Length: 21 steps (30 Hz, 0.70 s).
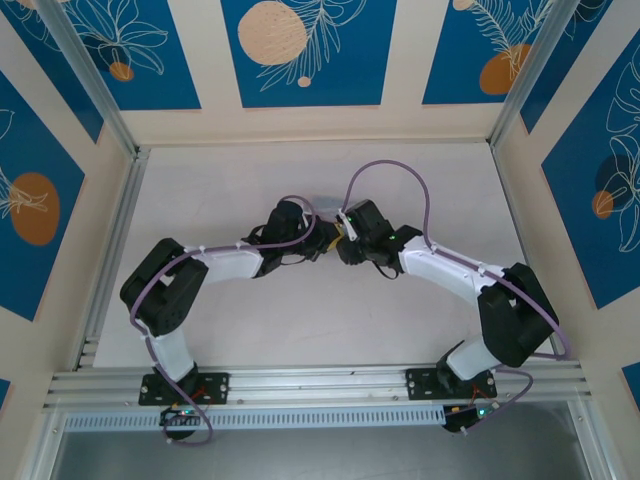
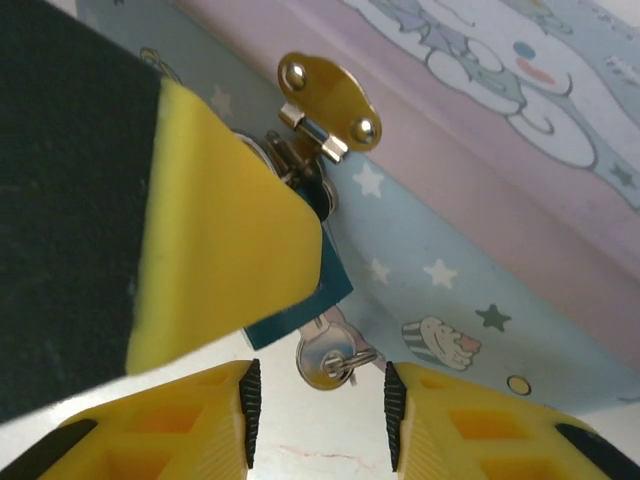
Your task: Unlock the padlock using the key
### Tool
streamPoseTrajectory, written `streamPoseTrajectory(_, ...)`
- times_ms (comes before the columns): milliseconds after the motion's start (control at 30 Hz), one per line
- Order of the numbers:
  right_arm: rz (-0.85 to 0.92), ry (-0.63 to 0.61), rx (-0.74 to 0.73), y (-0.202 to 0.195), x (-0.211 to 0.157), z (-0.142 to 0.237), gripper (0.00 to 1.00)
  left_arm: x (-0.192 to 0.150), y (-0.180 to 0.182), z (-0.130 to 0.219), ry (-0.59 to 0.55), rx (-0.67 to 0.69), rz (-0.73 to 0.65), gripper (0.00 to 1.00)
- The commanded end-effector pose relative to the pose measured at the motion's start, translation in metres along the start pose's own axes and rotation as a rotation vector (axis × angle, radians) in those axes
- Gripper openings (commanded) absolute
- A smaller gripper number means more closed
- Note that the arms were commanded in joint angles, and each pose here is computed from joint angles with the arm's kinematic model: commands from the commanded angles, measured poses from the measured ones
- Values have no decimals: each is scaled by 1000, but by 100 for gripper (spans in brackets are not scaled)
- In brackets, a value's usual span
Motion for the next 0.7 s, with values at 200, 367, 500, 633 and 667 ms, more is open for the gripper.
streamPoseTrajectory(200,18,-54,-36,1,25,-2,31,-1,-27,3,24,-71,-55,0)
streamPoseTrajectory(367,2,-53,-36,1,27,-6,22,-2,-27,2,30,-70,-55,0)
streamPoseTrajectory(500,-23,-61,-23,0,29,-4,12,-2,-25,2,31,-67,-52,0)
streamPoseTrajectory(633,-50,-75,28,2,32,3,2,-2,-24,1,30,-64,-52,0)
streamPoseTrajectory(667,-56,-79,42,2,32,5,2,-2,-23,1,30,-64,-52,0)
Point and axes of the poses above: each hand's point on the last joint's axis, 136 mm out from that joint toward the fingers, its own z axis back along the fingers, its own y axis along the line the jaws close on, x = y × z, the point moved 5 cm from there along z, back along the fingers, and after that the axes turned 1 degree about z, right-handed, at the moved point
